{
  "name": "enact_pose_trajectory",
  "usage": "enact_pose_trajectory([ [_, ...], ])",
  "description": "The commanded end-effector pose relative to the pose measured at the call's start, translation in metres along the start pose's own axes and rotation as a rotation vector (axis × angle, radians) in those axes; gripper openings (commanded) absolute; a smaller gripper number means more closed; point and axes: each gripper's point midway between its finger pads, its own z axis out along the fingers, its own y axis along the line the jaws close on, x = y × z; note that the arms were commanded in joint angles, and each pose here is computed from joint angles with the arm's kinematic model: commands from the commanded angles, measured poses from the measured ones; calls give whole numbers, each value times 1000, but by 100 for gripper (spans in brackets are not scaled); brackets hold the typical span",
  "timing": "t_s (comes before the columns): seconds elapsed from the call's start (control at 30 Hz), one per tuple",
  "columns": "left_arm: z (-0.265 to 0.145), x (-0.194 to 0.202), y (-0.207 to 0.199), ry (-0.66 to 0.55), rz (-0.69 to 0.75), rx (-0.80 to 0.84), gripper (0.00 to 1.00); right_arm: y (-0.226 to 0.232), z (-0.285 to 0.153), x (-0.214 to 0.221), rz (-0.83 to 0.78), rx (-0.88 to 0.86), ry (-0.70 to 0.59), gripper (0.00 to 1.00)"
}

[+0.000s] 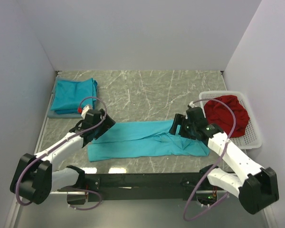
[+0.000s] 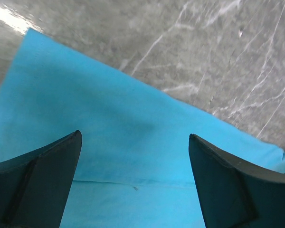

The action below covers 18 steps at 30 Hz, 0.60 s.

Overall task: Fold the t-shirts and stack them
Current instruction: Fold the tshirt

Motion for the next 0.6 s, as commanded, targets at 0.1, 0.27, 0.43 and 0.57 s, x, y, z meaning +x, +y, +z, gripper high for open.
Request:
enact_pose_trajectory([
  [0.1,4,4,-14,13,34,93,99,-27,-7,36,110,67,6,89],
  [0.27,4,7,-5,6,38,78,100,-34,7,46,149,86,21,84],
  [0.43,5,9,4,6,48,41,99,-64,15,41,200,264,-24,79],
  [0.57,3,8,9,-8,42,28,99,-75,12,40,279,318,-54,78],
])
